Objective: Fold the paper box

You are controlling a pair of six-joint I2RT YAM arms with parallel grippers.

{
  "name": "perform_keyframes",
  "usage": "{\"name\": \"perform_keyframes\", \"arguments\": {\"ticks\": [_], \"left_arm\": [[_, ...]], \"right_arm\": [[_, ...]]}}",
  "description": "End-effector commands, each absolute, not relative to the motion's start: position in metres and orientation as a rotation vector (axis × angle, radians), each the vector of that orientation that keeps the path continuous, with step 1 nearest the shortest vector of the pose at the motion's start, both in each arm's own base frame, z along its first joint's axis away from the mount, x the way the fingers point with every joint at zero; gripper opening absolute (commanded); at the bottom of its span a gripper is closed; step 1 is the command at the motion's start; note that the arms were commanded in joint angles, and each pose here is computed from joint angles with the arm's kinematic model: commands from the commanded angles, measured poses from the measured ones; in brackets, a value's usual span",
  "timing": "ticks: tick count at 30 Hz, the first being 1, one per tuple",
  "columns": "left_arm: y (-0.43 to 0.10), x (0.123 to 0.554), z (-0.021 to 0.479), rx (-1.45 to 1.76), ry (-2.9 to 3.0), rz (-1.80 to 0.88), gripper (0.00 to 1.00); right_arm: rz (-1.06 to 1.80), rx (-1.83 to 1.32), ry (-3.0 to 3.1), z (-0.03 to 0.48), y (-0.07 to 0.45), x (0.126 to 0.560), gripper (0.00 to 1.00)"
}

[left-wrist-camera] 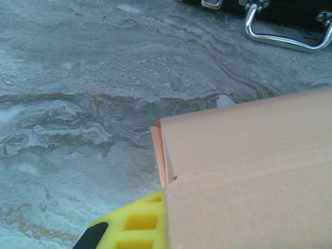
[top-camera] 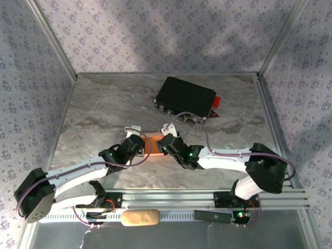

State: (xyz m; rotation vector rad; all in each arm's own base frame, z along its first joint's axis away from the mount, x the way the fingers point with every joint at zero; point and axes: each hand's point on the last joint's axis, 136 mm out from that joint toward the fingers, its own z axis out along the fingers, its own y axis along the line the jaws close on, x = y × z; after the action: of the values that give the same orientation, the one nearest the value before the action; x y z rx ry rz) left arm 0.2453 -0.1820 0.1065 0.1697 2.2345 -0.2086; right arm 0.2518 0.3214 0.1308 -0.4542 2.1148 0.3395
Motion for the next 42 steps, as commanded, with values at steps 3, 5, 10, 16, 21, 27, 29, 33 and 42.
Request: {"name": "perform_keyframes", "arguments": {"ticks": [3,5,10,16,21,27,29,33,42], "left_arm": [[-0.185,0.251,0.118,0.154,2.205,-0.146,0.00],[-0.184,0.252,0.117,0.143,2.200,-0.115,0.00],[-0.185,0.252,0.117,0.137,2.194,-0.097,0.00],[-0.186,0.250,0.119,0.128,2.188,-0.108,0.00],[-0.188,0.251,0.120,0.117,2.190,-0.115,0.00],[-0.188,0.251,0.119,0.098,2.186,-0.106,0.00],[-0.187,0.251,0.120,0.089,2.183,-0.105,0.00],[-0.186,0.250,0.119,0.077,2.180,-0.109,0.00],[-0.184,0.248,0.119,0.074,2.175,-0.113,0.00]], "right_arm": [[0.479,-0.396,2.240,0.133,0.320,0.223,0.70],[0.522,-0.365,2.261,0.133,0.318,0.215,0.71],[0.602,-0.240,2.282,0.146,0.302,0.204,0.73],[0.754,0.136,2.287,0.175,0.278,0.200,0.67],[1.058,0.632,2.249,0.186,0.286,0.188,0.65],[1.286,1.040,2.060,0.206,0.309,0.186,0.67],[1.283,1.118,2.029,0.206,0.316,0.192,0.66],[1.322,1.222,1.987,0.194,0.332,0.216,0.60],[1.319,1.252,2.006,0.180,0.346,0.243,0.54]]}}
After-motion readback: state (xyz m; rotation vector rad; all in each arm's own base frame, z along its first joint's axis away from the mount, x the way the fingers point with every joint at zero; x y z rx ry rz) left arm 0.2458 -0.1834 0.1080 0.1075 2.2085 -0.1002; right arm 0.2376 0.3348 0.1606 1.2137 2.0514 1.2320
